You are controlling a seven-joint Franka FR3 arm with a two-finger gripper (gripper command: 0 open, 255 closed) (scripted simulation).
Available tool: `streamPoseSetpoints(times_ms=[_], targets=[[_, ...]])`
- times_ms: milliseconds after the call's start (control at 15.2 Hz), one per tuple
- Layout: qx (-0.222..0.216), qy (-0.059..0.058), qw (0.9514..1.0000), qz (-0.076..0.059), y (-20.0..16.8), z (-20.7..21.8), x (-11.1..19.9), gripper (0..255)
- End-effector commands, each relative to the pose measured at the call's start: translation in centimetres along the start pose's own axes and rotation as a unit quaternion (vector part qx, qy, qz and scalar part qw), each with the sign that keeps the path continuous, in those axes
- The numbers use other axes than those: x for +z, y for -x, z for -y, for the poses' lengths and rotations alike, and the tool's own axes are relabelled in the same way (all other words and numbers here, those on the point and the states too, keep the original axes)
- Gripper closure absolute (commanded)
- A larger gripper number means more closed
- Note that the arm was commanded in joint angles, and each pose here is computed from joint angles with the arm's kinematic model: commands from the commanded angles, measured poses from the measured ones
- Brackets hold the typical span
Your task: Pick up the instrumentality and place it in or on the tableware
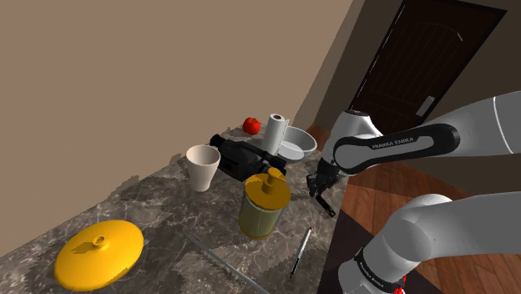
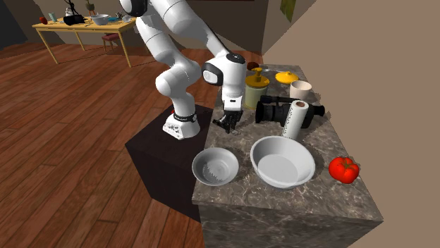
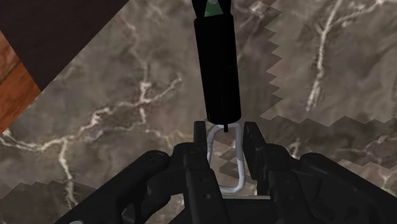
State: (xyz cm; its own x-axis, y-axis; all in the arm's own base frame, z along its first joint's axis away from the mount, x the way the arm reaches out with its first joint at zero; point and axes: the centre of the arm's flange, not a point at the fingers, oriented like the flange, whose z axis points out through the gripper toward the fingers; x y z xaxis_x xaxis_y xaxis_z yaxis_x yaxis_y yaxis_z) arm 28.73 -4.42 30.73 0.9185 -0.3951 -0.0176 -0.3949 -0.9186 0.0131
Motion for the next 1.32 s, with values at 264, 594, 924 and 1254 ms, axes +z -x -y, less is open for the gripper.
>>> streamPoseSetpoints(times_ms=[264,594,924,1254], targets=[[0.000,0.000,1.0000,0.000,0.0,0.0,-0.5,255],[0.000,0.000,1.0000,0.000,0.1,0.0,-3.2,255],[0.000,0.000,1.0000,0.000,0.1,-0.1,-5.8,255],[0.000,0.000,1.0000,0.000,0.1,-0.1,-8.4,255]])
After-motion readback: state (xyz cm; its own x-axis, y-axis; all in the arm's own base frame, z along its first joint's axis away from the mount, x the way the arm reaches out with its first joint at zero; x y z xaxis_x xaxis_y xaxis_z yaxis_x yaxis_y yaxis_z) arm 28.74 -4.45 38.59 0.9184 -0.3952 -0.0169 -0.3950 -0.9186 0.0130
